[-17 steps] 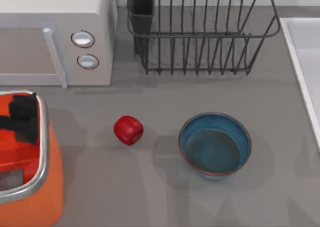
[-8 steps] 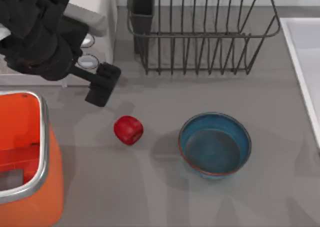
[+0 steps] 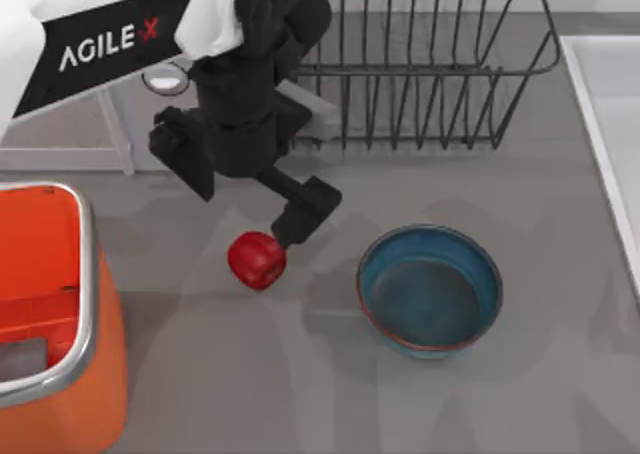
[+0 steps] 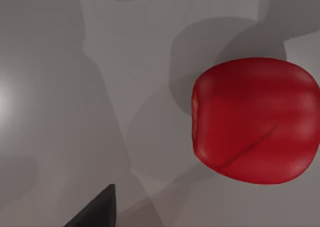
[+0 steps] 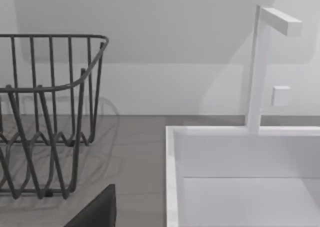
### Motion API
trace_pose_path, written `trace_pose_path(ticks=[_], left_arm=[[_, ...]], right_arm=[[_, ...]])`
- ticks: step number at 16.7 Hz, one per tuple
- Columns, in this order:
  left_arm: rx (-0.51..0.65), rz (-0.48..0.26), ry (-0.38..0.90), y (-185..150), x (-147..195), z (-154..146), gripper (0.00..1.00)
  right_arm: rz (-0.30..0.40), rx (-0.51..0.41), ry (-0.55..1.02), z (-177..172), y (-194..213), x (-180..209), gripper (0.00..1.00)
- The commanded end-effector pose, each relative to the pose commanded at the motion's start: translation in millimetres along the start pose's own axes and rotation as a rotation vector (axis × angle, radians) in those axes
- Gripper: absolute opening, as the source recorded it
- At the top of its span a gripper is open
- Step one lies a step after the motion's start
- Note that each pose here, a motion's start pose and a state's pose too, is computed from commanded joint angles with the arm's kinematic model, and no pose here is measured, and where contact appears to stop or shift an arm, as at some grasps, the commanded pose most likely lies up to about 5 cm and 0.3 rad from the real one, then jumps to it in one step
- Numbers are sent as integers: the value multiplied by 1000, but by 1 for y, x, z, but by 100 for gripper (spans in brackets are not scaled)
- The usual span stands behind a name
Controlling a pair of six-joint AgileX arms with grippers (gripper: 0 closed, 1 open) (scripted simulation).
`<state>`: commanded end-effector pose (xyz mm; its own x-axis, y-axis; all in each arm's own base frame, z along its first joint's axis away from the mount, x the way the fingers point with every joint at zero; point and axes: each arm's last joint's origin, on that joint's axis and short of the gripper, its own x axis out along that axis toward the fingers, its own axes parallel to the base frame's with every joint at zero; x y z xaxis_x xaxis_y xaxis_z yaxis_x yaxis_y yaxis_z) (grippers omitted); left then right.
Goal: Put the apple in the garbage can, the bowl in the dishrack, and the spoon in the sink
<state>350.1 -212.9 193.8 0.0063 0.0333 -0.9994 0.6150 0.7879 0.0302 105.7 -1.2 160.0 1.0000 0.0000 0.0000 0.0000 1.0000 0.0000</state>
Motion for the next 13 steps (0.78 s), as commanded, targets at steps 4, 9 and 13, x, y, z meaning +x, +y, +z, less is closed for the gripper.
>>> trace_pose_path(ticks=[4, 9, 13], left_arm=[[28, -4, 62, -8, 15, 12, 100], [23, -4, 61, -6, 16, 12, 100], [27, -4, 59, -7, 47, 12, 100]], right_arm=[[0, 0, 0, 0, 0, 0, 100], [0, 0, 0, 0, 0, 0, 100], [0, 0, 0, 0, 0, 0, 100]])
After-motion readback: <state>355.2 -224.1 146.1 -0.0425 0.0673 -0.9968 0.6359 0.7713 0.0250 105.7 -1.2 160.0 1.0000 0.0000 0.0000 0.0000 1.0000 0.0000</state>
